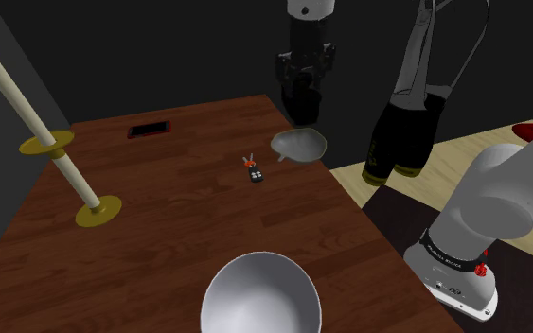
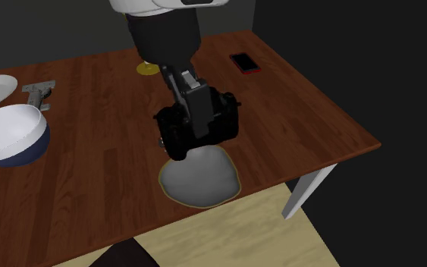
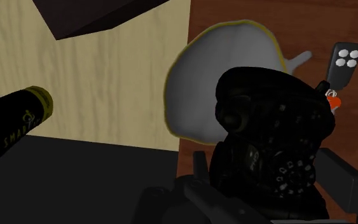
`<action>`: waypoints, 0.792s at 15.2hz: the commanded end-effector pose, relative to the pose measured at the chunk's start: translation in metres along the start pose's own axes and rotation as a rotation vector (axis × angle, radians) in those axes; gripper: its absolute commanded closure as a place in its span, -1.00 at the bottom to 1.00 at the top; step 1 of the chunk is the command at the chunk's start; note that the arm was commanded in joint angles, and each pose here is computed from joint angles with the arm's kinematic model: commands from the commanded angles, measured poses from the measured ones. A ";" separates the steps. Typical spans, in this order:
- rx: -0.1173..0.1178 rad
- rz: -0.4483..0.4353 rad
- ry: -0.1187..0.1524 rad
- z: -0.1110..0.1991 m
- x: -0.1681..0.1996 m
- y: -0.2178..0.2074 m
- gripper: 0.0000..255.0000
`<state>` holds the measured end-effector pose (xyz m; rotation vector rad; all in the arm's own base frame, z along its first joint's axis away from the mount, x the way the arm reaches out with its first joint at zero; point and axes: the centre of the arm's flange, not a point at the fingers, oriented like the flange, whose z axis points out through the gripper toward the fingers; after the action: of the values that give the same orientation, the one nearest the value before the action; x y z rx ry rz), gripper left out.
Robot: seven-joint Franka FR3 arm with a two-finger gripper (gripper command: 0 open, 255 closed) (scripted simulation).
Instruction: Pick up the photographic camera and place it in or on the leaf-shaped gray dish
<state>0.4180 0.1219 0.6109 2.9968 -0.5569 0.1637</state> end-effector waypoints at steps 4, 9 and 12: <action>0.000 0.000 0.000 0.019 -0.010 0.002 1.00; 0.000 0.000 0.000 0.045 -0.013 0.000 1.00; 0.000 0.000 0.000 0.061 -0.015 -0.001 1.00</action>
<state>0.4098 0.1209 0.5551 2.9967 -0.5567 0.1624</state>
